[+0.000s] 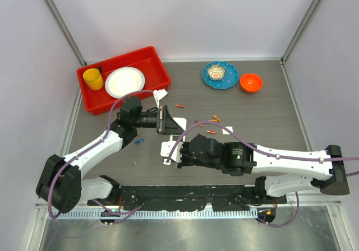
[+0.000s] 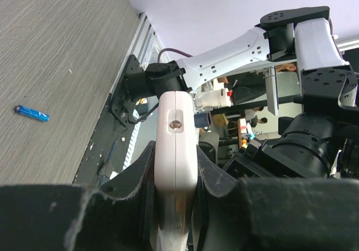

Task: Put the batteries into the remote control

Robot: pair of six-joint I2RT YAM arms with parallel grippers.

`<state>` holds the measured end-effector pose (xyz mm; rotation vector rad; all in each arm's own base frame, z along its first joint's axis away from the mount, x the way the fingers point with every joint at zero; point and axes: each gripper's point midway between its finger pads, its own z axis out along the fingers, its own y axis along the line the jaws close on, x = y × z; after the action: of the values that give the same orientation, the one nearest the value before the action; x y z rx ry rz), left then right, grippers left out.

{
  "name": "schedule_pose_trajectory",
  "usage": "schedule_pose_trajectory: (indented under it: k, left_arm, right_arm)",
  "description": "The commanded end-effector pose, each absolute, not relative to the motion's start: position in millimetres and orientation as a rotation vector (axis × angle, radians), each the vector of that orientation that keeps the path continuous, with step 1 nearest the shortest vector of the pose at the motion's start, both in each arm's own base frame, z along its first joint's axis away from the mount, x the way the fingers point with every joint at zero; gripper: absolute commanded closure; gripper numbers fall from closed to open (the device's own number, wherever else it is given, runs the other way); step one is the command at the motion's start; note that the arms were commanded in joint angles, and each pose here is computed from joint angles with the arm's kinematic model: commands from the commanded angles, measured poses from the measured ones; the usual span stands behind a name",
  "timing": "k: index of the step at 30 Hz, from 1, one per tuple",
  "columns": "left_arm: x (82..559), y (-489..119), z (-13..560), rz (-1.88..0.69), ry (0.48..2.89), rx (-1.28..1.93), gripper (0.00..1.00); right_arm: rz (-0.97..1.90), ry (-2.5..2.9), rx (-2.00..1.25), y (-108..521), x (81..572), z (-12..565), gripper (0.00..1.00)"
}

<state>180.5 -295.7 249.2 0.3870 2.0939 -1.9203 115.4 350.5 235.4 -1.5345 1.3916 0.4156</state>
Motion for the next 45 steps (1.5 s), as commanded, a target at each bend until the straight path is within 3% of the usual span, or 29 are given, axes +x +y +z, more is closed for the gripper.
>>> schedule_pose_trajectory:
  k: [1, 11, 45]
  left_arm:
    - [178, -292, 297, -1.949, 1.92, 0.469, 1.0]
    - [178, -292, 290, -1.944, 1.938, 0.459, 1.0]
    - [178, -294, 279, -1.944, 1.966, 0.444, 1.0]
  right_arm:
    - [0.342, 1.5, -1.658, 329, 107, 197, 0.91]
    - [0.365, 1.472, -1.566, 333, 112, 217, 0.8]
    - [0.418, 1.414, -1.446, 344, 117, 248, 0.67]
